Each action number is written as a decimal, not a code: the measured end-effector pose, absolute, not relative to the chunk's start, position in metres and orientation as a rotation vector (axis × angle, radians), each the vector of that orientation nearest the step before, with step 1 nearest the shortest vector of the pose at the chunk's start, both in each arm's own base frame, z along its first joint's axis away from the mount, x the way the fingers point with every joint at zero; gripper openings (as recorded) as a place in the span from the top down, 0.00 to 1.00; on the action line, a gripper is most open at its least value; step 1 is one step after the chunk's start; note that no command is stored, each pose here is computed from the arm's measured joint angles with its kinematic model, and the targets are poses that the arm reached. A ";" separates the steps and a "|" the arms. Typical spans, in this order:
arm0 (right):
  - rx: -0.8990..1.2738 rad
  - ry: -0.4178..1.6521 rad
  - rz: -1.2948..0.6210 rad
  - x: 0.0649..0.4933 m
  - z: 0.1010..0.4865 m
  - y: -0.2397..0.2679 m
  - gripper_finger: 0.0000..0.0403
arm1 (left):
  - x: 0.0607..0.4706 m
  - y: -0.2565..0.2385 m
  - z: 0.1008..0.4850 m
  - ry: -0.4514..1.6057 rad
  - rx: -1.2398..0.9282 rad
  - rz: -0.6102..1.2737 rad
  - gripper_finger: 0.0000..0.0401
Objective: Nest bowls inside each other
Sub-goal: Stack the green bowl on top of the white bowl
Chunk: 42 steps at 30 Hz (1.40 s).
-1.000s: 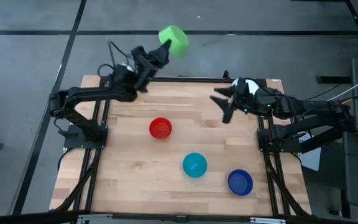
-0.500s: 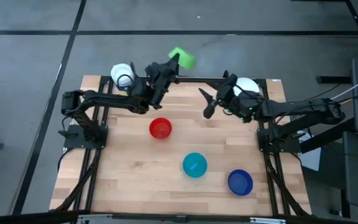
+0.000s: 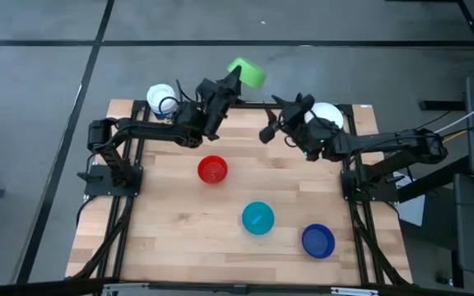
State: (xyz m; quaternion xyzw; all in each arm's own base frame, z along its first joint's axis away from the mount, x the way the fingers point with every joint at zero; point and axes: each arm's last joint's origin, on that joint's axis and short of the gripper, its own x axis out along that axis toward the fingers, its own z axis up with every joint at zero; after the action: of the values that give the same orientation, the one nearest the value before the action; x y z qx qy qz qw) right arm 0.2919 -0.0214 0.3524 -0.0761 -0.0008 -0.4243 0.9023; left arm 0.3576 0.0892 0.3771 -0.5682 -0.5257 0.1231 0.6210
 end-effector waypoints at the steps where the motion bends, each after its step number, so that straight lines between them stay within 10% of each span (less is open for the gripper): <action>1: -0.157 -0.012 -0.879 0.292 0.354 -0.023 0.59 | 0.358 0.089 0.377 -1.206 -1.311 0.282 0.99; 25: -0.080 -0.090 -0.869 0.325 0.347 -0.050 0.59 | 0.363 0.080 0.374 -1.146 -1.359 0.263 0.99; 36: -0.199 -0.039 -1.131 0.356 0.394 -0.047 0.96 | 0.347 0.070 0.395 -1.211 -1.262 0.160 0.98; 42: -0.177 -0.089 -1.090 0.351 0.412 -0.046 0.99 | 0.342 0.080 0.404 -1.057 -1.133 -0.117 0.89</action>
State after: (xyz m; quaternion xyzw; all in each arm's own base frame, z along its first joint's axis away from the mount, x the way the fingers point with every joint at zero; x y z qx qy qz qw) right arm 0.3505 -0.0458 0.4117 -0.0839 -0.0425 -0.5177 0.8504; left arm 0.3422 0.0798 0.4045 -0.5114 -0.4769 -0.0527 0.7130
